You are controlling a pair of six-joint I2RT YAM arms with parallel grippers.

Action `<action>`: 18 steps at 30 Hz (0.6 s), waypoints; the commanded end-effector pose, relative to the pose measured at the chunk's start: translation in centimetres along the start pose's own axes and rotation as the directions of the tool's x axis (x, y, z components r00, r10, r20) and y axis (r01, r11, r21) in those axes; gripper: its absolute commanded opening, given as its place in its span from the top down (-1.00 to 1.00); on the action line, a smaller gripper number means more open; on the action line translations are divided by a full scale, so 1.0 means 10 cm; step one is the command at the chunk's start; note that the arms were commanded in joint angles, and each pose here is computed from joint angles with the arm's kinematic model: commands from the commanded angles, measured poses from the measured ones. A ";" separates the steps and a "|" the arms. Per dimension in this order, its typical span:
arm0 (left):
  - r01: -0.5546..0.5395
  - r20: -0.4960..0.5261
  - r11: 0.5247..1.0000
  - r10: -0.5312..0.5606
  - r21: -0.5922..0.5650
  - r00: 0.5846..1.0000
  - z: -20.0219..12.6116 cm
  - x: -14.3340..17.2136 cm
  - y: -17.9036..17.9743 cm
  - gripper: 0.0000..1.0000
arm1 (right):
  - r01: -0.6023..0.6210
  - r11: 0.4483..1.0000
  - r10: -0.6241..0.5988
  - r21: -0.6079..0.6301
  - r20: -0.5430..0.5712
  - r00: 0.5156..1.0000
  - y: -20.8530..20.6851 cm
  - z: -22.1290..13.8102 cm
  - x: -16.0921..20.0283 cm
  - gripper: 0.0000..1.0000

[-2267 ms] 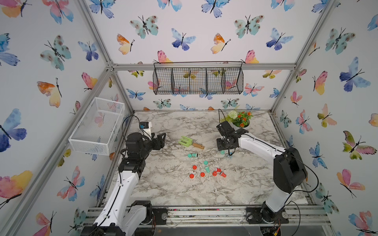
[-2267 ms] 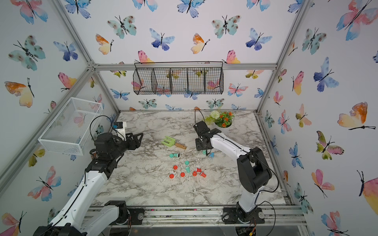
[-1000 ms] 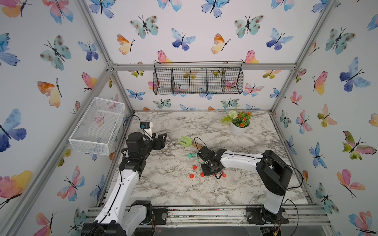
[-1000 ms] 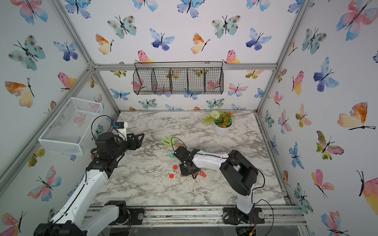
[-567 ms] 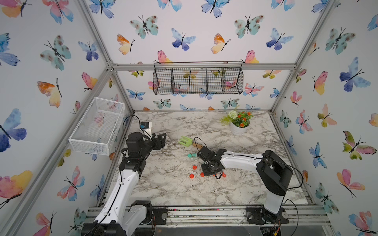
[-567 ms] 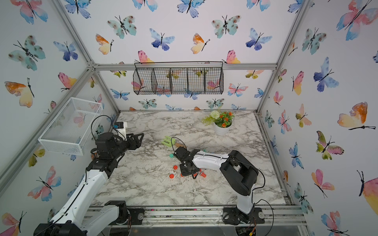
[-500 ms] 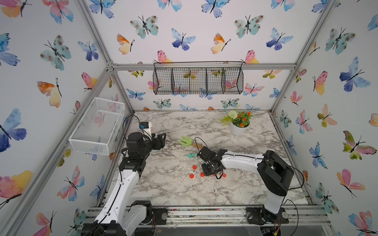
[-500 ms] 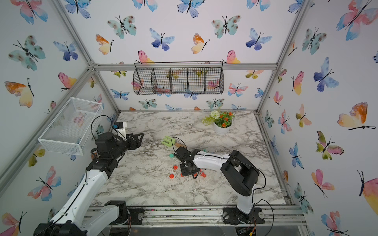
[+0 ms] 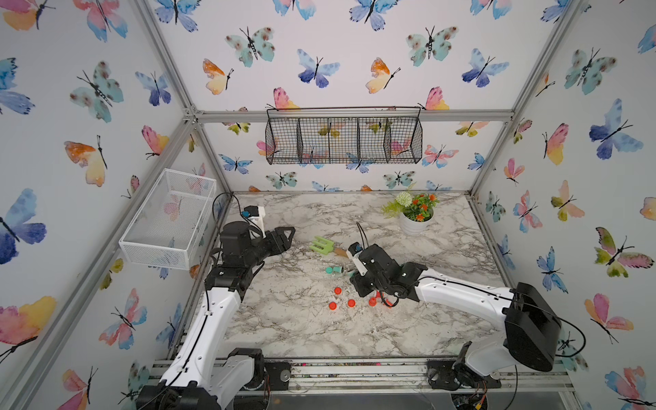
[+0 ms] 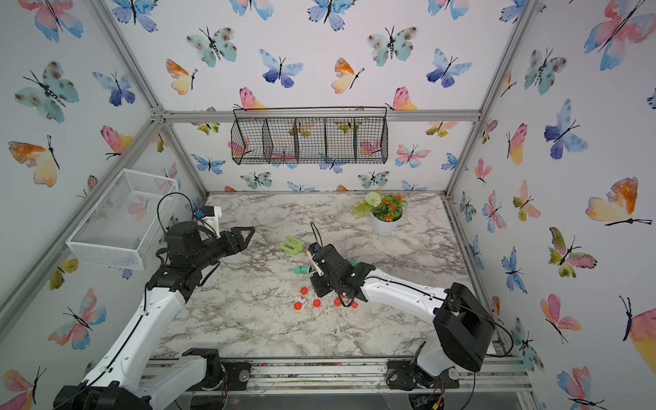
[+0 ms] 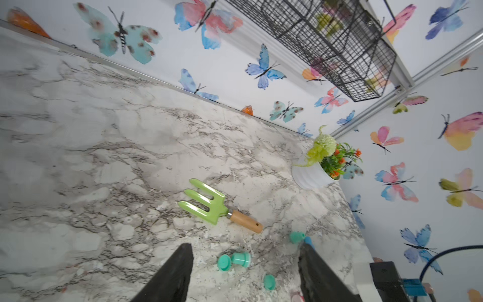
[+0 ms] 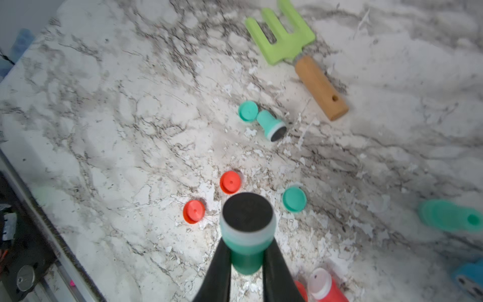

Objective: Close the stamp cap
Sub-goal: Pick up the stamp from the center of the board.

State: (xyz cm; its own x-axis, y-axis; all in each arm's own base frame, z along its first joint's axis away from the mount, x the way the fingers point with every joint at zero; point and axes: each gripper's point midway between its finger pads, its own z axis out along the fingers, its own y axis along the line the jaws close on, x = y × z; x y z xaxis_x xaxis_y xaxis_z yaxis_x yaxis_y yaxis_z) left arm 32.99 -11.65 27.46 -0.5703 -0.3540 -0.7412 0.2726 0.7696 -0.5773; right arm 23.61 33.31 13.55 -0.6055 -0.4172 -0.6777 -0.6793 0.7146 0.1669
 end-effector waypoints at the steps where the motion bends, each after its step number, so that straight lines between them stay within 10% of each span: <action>1: 0.007 -0.117 0.994 0.006 0.111 0.993 -0.02 0.21 -0.46 -0.32 | 0.139 0.986 -0.117 -0.093 0.217 0.969 0.22 -0.20 -0.36 0.80; 8: -0.004 -0.247 0.983 0.050 0.184 0.968 -0.01 0.56 -0.97 -0.29 | 0.279 0.955 -0.218 -0.103 0.394 0.893 0.33 -0.46 -0.54 0.82; 18: 0.012 -0.355 0.973 0.073 0.230 0.932 0.00 0.83 -1.35 -0.23 | 0.559 0.829 -0.421 -0.030 0.625 0.657 0.54 -0.93 -0.53 0.84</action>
State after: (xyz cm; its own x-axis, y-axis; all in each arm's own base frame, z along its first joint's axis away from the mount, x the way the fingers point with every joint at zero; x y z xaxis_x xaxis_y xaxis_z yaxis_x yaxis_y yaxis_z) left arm 25.10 -24.62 28.92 -0.7724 -0.0910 -0.6286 0.4523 0.6160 -0.6450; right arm 20.25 33.80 21.94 -0.0300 -0.2835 -0.9585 -0.9099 0.4047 -0.0912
